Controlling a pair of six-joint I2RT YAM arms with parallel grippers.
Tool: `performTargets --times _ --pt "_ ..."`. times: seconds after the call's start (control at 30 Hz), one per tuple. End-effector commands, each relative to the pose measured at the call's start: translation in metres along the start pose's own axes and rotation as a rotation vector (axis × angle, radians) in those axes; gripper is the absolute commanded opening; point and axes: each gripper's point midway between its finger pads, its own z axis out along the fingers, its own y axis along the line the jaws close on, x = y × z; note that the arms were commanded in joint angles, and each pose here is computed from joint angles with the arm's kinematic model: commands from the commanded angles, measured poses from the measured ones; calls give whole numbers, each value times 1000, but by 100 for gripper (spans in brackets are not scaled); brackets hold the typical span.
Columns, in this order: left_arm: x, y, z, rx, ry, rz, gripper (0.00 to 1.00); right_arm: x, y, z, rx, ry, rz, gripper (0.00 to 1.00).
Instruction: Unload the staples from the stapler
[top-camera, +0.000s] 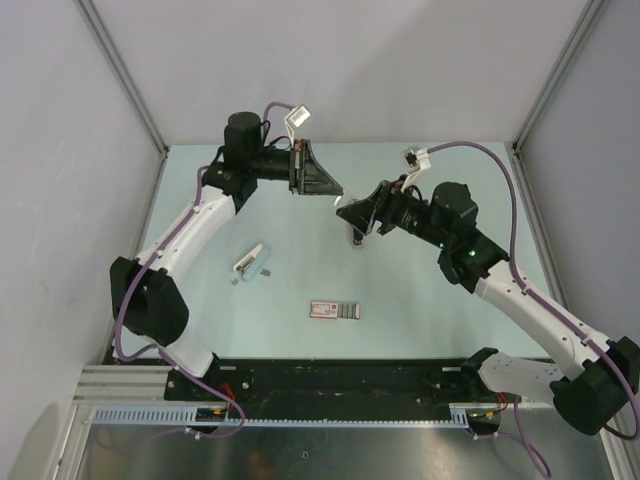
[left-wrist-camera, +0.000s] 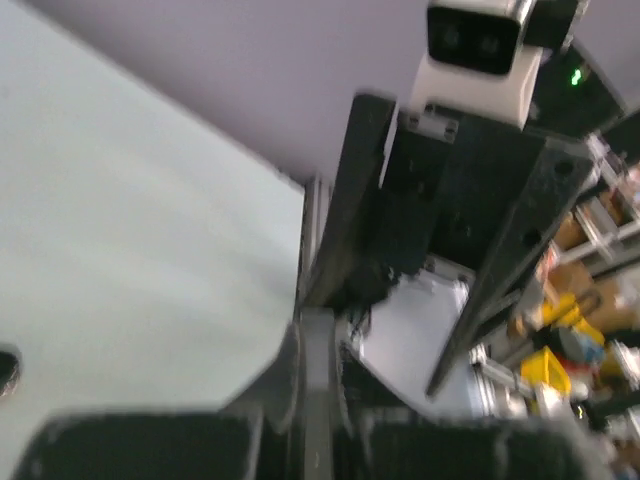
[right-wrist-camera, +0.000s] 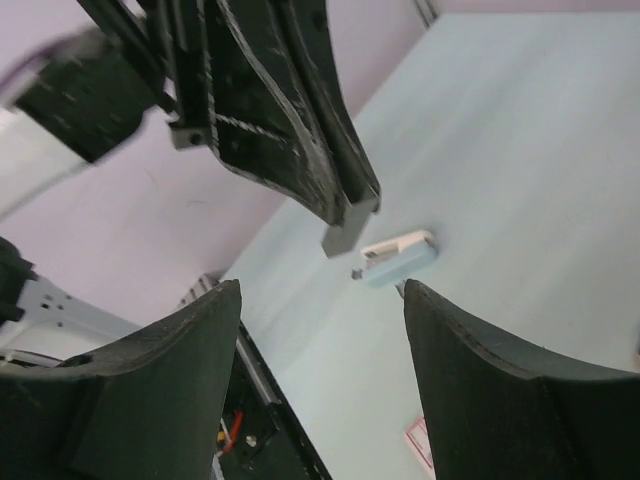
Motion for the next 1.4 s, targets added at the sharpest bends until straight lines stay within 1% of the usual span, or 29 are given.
performTargets --times 0.0,0.27,0.47,0.8,0.97,1.2,1.3,1.37 --pt "-31 -63 -2 150 -108 -17 0 -33 35 -9 -140 -108 4 71" --pt "-29 -82 -6 175 -157 -74 0 -43 42 -11 -181 -135 28 68" --pt "-24 -90 -5 187 -161 -82 0 -44 48 -9 -220 -141 40 60" --pt "-17 -90 -6 177 -174 -77 0 -42 59 -10 -295 -140 53 49" --pt "-17 -88 -6 172 -181 -75 0 -39 60 -7 -306 -128 70 43" --pt "-17 -87 -6 169 -184 -68 0 -31 59 -2 -308 -108 86 40" --pt "-16 -87 -6 167 -187 -65 0 -30 60 -1 -312 -110 89 37" --pt "-16 -86 -6 166 -187 -63 0 -31 60 -1 -313 -113 90 33"
